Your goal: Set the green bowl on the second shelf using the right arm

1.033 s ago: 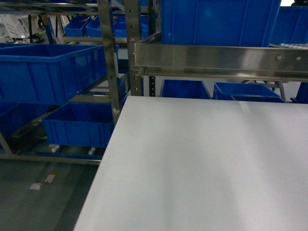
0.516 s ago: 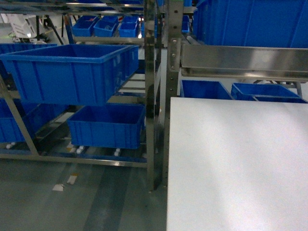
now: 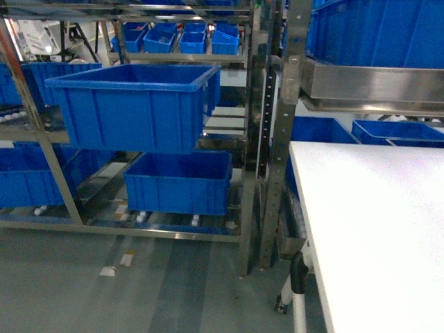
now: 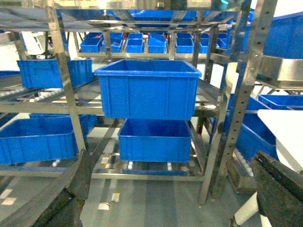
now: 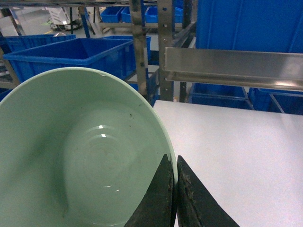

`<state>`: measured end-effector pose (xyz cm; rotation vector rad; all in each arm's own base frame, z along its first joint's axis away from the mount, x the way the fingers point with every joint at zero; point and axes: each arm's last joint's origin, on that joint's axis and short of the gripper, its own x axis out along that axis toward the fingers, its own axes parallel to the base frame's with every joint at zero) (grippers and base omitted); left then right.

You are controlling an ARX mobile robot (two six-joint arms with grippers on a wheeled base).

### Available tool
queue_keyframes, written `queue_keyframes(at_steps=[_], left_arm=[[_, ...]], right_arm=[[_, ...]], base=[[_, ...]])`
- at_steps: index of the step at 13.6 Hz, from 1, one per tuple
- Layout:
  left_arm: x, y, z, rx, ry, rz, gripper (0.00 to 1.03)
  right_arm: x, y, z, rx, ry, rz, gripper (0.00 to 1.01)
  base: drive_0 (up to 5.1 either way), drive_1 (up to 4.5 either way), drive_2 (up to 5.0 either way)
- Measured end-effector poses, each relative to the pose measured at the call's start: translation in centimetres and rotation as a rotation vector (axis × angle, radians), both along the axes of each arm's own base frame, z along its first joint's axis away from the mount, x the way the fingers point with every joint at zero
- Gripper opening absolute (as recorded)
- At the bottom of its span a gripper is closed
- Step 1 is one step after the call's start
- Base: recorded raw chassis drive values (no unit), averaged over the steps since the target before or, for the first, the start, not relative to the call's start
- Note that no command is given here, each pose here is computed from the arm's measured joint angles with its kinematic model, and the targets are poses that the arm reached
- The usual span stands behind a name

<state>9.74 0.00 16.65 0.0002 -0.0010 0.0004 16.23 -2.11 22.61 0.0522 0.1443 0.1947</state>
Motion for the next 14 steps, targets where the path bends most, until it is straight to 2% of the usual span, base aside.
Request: queue_keyframes(at_steps=[14], left_arm=[[0.0, 0.0, 0.0, 0.0, -0.001, 0.001, 0.98]], right_arm=[[-0.01, 0.0, 0.02, -0.001, -0.002, 0.0, 0.02]], base=[[-5.0, 2.46, 2.5]])
